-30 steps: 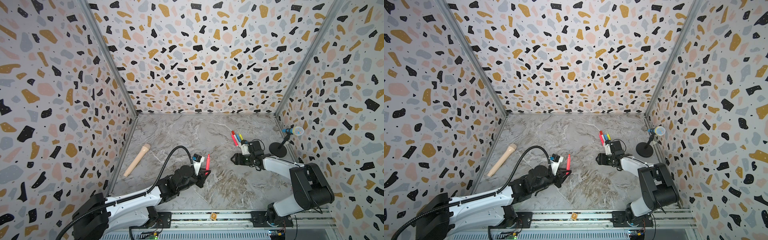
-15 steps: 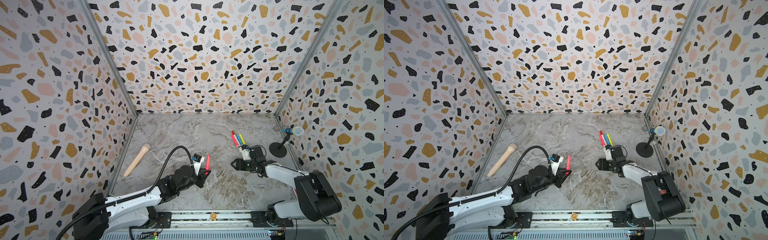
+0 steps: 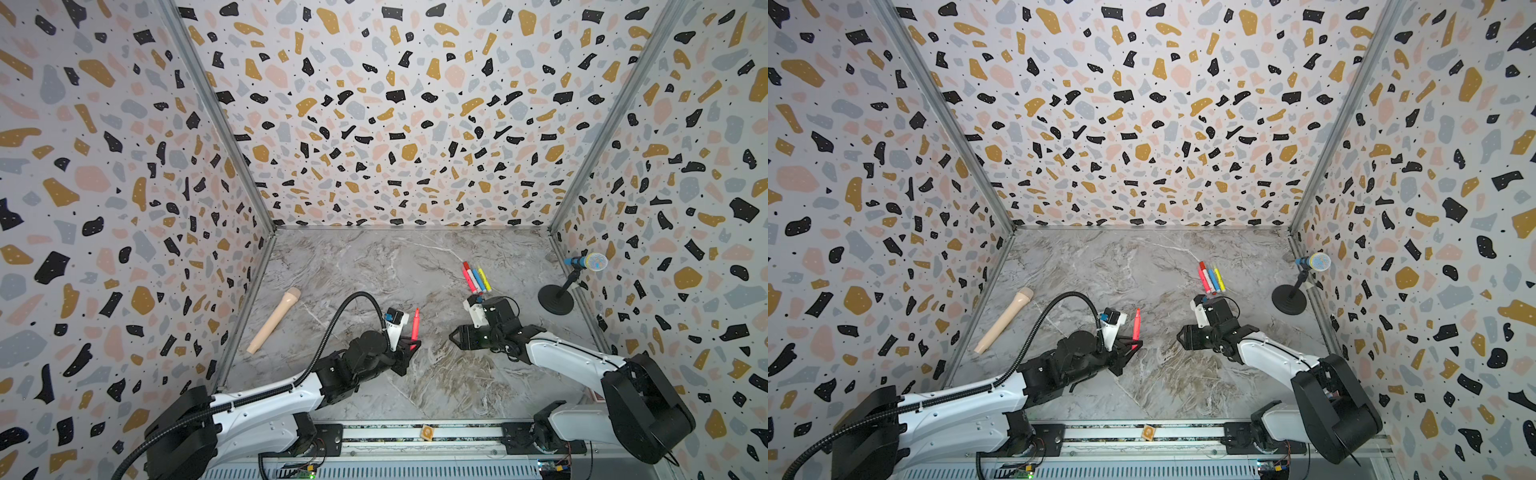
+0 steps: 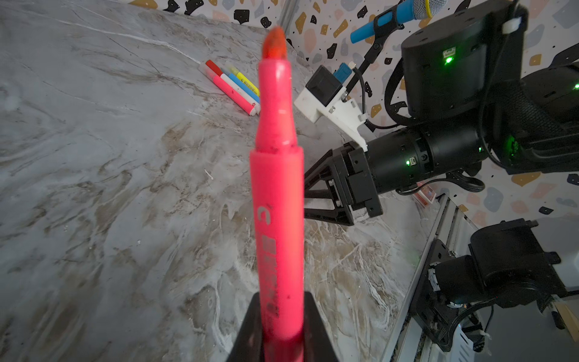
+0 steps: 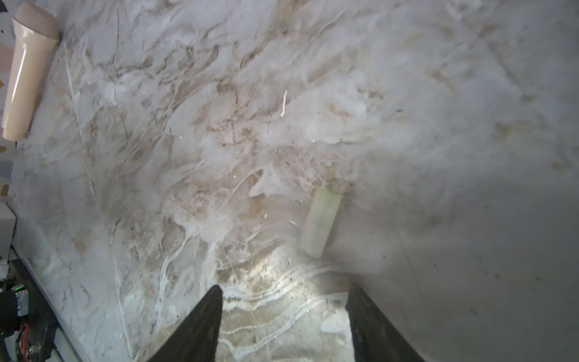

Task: Insert pens into pen caps
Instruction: Rotate the pen cap at the center of the table.

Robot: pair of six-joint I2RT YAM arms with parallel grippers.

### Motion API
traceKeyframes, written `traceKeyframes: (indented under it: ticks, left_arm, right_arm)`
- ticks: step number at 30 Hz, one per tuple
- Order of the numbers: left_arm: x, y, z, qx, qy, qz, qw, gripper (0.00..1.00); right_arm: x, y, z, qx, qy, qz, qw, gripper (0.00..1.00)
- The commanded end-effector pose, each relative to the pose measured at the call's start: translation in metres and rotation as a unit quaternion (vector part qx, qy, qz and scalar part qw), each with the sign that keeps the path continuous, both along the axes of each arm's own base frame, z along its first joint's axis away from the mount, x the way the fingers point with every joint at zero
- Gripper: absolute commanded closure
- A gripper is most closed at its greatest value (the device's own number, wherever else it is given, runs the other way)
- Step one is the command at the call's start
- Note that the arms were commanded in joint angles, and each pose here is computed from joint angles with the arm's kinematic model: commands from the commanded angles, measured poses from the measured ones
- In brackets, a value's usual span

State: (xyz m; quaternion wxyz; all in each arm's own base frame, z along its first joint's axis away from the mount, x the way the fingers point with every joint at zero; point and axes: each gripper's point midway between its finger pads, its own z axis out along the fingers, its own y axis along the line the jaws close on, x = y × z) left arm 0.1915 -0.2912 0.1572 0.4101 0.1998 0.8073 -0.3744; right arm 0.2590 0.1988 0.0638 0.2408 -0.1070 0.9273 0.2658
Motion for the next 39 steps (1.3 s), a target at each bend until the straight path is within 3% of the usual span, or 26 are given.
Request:
traceKeyframes:
  ticks: [1,18,39]
  left_arm:
    - [0.003,0.000,0.009,-0.005,-0.019,0.005,1.000,1.00]
    - [0.003,0.007,0.013,-0.009,-0.022,0.017,1.000,1.00]
    - [0.004,0.013,0.010,-0.003,-0.024,0.028,0.999,1.00]
  right_arm:
    - [0.018,-0.002,0.021,-0.020,-0.031,-0.012,0.999,0.36]
    - [0.021,0.072,-0.009,-0.032,0.007,0.081,0.996,0.36]
    - [0.022,0.112,-0.037,-0.077,0.017,0.134,0.988,0.39]
